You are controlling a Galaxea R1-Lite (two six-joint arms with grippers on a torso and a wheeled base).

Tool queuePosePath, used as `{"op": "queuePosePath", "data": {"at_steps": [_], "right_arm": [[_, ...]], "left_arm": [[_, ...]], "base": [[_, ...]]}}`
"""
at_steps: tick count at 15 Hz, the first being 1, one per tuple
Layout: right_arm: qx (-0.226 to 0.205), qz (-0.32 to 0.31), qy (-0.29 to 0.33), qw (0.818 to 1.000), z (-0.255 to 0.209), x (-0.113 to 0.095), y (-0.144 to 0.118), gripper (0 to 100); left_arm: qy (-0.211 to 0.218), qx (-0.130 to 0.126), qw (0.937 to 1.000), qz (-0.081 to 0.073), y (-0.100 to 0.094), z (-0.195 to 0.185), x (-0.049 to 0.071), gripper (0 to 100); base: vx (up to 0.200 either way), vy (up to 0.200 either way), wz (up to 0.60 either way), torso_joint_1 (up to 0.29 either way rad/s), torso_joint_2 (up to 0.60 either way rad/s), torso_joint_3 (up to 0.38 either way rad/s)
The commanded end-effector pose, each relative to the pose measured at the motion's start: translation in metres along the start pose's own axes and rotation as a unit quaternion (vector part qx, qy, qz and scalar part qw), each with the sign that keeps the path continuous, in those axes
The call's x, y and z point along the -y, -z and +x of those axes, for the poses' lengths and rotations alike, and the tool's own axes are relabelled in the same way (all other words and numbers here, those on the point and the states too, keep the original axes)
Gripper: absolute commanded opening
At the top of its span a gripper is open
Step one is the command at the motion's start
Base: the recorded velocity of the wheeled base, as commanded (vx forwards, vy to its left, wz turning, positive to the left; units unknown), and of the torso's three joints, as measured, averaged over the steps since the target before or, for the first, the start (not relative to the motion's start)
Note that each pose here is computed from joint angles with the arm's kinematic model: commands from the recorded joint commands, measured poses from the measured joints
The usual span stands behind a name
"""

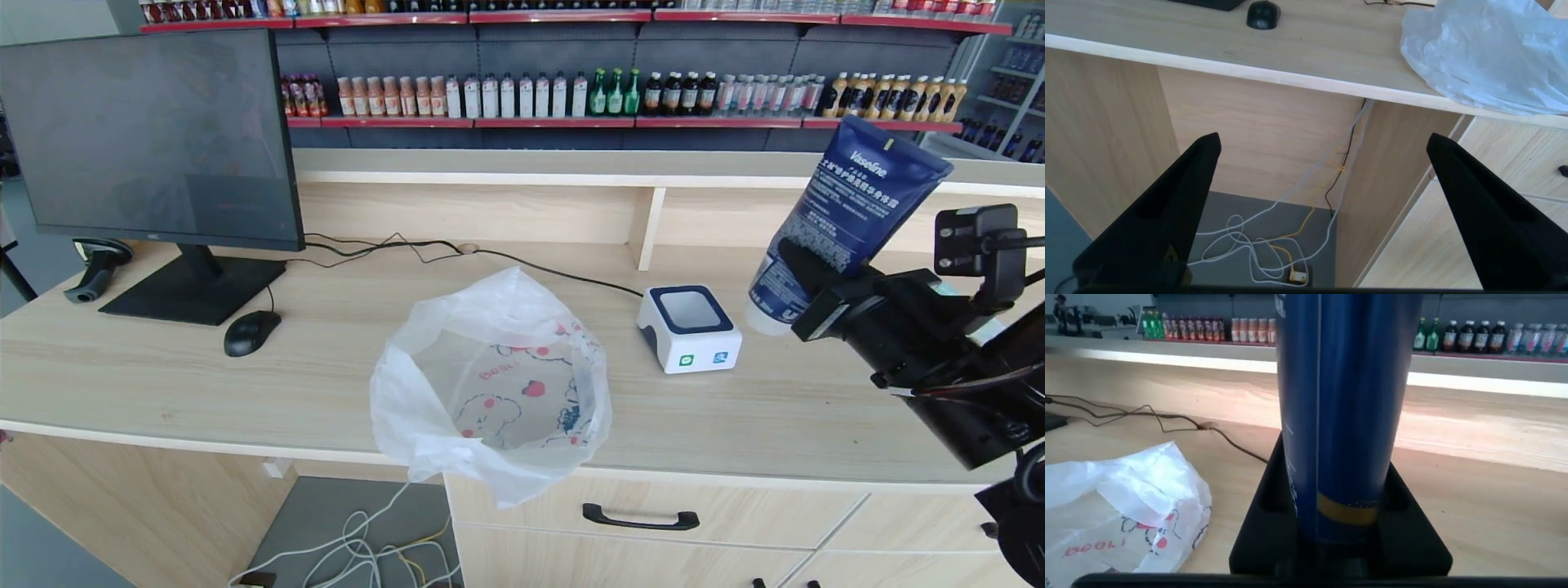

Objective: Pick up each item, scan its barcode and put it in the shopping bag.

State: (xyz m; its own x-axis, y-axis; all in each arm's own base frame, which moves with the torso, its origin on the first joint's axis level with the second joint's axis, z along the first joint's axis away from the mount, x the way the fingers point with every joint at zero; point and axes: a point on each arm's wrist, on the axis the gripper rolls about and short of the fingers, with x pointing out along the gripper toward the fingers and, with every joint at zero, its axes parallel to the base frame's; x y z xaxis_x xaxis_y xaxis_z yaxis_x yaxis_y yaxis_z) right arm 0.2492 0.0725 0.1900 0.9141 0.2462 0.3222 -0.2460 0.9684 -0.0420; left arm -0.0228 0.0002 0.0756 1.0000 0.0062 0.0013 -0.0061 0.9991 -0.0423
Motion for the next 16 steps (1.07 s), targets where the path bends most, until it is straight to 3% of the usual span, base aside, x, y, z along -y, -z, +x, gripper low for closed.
{"op": "queuePosePath", "data": {"at_steps": [1, 3, 10, 13, 16], "right_arm": [[-0.013, 0.001, -0.006, 1.000, -0.013, -0.003, 0.001, 0], [-0.032, 0.011, -0.008, 0.999, -0.024, -0.003, 0.006, 0], [-0.016, 0.034, -0.007, 0.999, -0.025, -0.003, -0.003, 0], [-0.014, 0.035, -0.007, 0.999, -0.025, -0.003, -0.003, 0], [-0.011, 0.035, -0.007, 0.999, -0.024, -0.003, -0.005, 0]], "left_arm": [[0.000, 0.000, 1.0000, 0.000, 0.000, 0.000, 0.000, 100], [0.001, 0.001, 1.0000, 0.000, 0.000, 0.000, 0.000, 100], [0.001, 0.001, 1.0000, 0.000, 0.000, 0.000, 0.000, 100], [0.001, 0.002, 1.0000, 0.000, 0.000, 0.000, 0.000, 100], [0.001, 0.002, 1.0000, 0.000, 0.000, 0.000, 0.000, 100]], "base": [[0.000, 0.000, 0.00, 0.000, 0.00, 0.000], [0.000, 0.000, 0.00, 0.000, 0.00, 0.000], [0.000, 0.000, 0.00, 0.000, 0.00, 0.000], [-0.200, 0.000, 0.00, 0.010, 0.00, 0.001], [0.000, 0.000, 0.00, 0.000, 0.00, 0.000]]}}
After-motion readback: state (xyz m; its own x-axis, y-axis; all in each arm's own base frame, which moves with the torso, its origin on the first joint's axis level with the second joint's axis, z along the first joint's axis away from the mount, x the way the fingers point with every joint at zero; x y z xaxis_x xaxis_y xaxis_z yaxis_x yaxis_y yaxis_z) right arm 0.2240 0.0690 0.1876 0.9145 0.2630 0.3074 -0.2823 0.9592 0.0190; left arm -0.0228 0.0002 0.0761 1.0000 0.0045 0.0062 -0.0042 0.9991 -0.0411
